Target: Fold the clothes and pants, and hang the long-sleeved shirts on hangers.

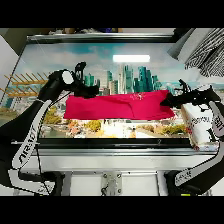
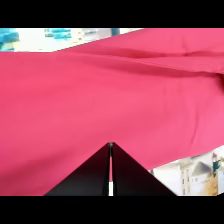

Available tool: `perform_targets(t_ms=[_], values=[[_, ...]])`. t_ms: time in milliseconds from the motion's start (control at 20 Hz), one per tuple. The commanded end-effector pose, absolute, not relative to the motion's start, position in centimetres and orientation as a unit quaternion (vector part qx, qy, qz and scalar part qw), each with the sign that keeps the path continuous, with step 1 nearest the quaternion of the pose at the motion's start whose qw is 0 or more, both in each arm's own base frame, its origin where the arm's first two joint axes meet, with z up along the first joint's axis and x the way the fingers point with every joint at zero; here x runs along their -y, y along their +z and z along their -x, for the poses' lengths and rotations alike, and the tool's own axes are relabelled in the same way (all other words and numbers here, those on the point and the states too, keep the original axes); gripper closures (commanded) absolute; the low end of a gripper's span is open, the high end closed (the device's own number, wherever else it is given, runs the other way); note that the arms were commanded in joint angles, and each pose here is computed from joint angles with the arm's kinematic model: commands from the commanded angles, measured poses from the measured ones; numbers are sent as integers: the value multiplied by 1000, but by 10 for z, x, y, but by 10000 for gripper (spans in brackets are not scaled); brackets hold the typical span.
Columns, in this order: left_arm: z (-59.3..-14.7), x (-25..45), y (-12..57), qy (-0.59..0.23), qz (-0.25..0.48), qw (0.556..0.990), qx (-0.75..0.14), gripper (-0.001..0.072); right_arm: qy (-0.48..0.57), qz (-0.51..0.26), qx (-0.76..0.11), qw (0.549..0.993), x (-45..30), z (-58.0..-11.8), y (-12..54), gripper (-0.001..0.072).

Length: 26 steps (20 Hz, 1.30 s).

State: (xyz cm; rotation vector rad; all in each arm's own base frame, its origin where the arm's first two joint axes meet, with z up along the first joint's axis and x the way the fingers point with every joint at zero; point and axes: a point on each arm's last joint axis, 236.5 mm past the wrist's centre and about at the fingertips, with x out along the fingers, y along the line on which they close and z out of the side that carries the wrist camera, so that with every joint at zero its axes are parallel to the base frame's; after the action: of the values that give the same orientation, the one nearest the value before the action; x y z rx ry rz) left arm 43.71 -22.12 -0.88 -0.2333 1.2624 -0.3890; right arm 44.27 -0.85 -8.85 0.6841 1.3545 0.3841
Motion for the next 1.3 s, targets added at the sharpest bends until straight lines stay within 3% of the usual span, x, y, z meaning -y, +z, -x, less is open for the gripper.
perform_targets(t_ms=[0,250,600,900,1250], values=[[-435,255,-25,-202,91,777,-589,701,156,-236,-646,709,25,-425,-53,698],[-448,335,-60,-252,55,763,-592,701,131,-154,-638,743,21,-430,44,699],[-438,415,-88,-310,12,741,-595,700,186,-82,-581,788,-66,-446,135,699],[-417,438,-107,-323,60,721,-611,700,236,-43,-560,793,-125,-440,157,698],[-440,428,-80,-324,72,732,-595,700,251,-42,-563,787,-156,-433,158,699]])
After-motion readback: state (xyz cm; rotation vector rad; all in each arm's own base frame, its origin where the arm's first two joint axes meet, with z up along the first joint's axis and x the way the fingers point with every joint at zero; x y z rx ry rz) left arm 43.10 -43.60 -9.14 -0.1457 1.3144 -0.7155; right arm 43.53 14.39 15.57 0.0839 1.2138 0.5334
